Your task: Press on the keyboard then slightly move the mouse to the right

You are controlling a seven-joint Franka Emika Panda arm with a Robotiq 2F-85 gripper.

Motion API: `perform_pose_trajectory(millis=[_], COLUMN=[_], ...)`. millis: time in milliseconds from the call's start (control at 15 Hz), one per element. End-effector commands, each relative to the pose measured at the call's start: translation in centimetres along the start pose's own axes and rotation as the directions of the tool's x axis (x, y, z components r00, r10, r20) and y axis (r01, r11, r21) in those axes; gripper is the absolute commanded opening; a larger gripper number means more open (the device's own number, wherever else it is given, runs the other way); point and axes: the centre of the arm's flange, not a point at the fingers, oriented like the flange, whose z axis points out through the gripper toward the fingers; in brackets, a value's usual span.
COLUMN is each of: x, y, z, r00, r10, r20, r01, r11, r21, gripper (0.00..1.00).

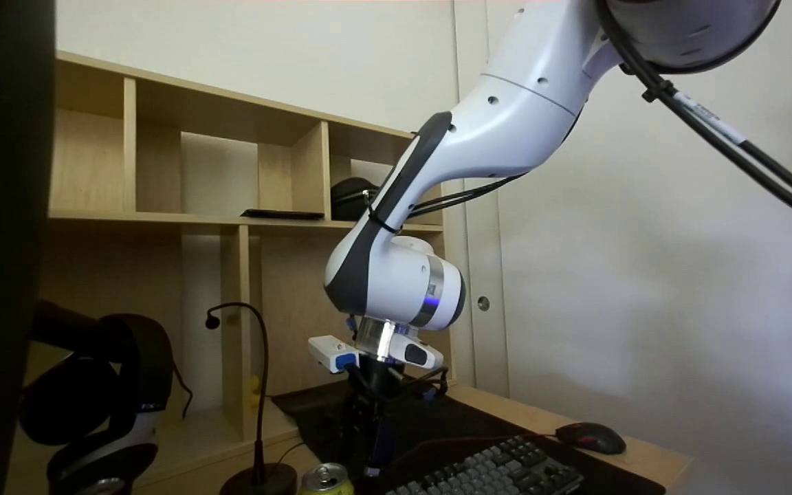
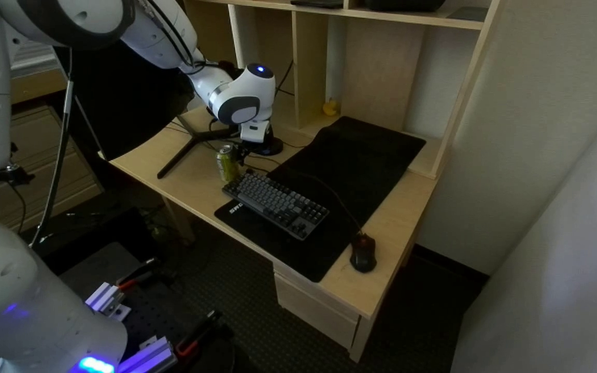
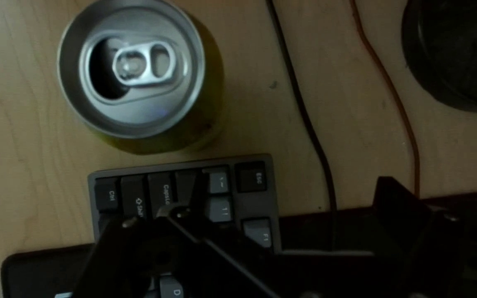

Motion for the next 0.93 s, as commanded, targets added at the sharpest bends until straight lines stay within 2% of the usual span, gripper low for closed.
perform_pose_trajectory(millis=[0,400,467,867], x=[0.1,0.3,0.3,0.4], y=[-2.0,-3.8,-2.6,-2.6], z=[1.5,3.0,2.1,2.1], r00=[0.999,0.996,0.998,0.997], r10=[0.038,0.084,0.069,0.079], r20=[-0.017,-0.01,0.001,0.017], r01=[-0.037,-0.083,-0.069,-0.08], r11=[0.999,0.994,0.997,0.996], r21=[0.023,0.064,0.037,0.043], gripper=[1.0,1.0,1.0,1.0])
